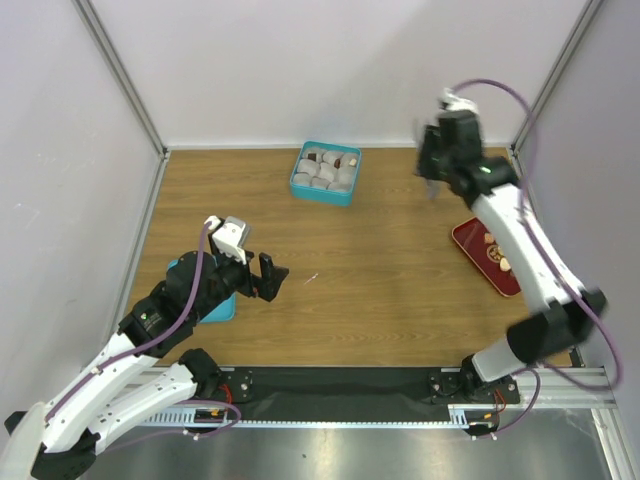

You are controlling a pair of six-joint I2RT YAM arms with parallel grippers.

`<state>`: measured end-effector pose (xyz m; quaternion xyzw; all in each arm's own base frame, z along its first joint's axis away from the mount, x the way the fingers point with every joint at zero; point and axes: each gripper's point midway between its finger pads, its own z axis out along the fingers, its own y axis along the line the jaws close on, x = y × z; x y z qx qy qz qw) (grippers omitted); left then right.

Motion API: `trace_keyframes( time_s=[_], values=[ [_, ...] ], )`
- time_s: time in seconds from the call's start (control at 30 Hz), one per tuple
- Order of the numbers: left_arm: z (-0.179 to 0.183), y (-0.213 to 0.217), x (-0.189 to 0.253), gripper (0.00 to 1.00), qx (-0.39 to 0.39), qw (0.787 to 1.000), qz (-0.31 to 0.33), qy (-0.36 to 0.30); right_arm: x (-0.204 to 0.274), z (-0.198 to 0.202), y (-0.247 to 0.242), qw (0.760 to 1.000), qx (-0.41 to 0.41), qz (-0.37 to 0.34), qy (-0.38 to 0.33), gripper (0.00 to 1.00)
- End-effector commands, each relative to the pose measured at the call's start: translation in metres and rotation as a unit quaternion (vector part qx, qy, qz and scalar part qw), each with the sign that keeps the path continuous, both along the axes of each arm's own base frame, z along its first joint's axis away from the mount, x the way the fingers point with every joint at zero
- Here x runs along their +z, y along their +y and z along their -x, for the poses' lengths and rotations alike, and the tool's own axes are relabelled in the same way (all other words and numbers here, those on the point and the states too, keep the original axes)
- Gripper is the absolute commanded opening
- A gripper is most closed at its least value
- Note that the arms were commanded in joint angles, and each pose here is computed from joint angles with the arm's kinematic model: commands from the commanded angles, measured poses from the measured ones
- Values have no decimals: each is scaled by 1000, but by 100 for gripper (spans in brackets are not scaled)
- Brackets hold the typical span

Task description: Pack the chocolate

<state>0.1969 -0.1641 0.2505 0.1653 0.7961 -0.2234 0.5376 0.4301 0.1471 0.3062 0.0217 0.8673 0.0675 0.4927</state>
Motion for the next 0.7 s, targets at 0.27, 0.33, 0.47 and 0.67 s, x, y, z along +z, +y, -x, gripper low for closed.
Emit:
trace_keyframes(
  time_s=[0.27,0.33,0.47,0.67],
  values=[
    [6,-12,12,100,-39,999,20,-16,-82,143,-174,967,-173,2,187,46],
    [6,-13,11,100,-42,999,20,-13,-96,149,-180,963,-176,-10,205,46],
    [7,-14,10,100,-45,999,19,-10,-120,150,-187,955,-180,-38,233,47],
    [6,-13,7,100,-42,999,16,-8,-135,147,-193,952,-187,-45,240,48]
  ],
)
